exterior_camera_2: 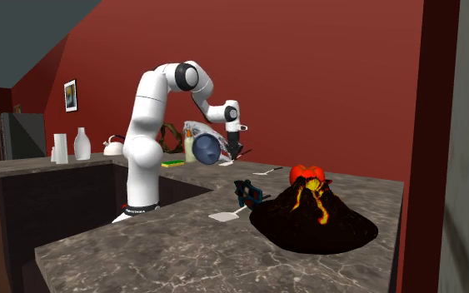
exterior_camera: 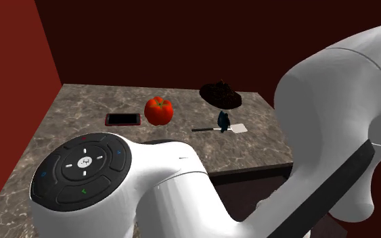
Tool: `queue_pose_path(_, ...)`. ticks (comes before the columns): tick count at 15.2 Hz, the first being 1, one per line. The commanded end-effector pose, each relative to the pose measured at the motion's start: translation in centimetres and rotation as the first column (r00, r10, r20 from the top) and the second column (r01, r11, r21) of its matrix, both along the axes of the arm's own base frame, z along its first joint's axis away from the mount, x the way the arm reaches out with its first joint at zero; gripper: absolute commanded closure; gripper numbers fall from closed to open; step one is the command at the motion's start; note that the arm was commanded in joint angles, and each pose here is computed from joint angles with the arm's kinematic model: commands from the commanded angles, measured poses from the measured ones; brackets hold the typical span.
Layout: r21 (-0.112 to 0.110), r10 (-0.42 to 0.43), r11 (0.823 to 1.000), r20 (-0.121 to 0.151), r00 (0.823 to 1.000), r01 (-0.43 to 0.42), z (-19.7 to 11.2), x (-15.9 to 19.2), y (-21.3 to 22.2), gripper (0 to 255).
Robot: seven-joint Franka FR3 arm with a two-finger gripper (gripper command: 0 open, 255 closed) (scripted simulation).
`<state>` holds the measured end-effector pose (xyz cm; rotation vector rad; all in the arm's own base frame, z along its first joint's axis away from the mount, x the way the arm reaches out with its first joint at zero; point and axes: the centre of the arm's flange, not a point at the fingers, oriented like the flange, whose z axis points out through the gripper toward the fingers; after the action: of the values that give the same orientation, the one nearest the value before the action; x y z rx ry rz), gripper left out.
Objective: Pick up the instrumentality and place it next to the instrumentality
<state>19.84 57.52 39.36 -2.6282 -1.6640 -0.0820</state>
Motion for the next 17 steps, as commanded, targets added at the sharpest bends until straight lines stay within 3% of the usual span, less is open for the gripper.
queue_pose_path(1,0.000,0.000,1.000,0.000,1.000,0.000,-1.0,0.1,0.0,255)
queue_pose_path(9,0.000,0.000,1.000,0.000,1.000,0.000,-5.3,0.1,0.0,255)
queue_pose_path(16,0.000,0.000,1.000,0.000,1.000,0.000,-5.2,0.1,0.0,255)
queue_pose_path(17,0.000,0.000,1.000,0.000,1.000,0.000,-5.2,0.1,0.0,0)
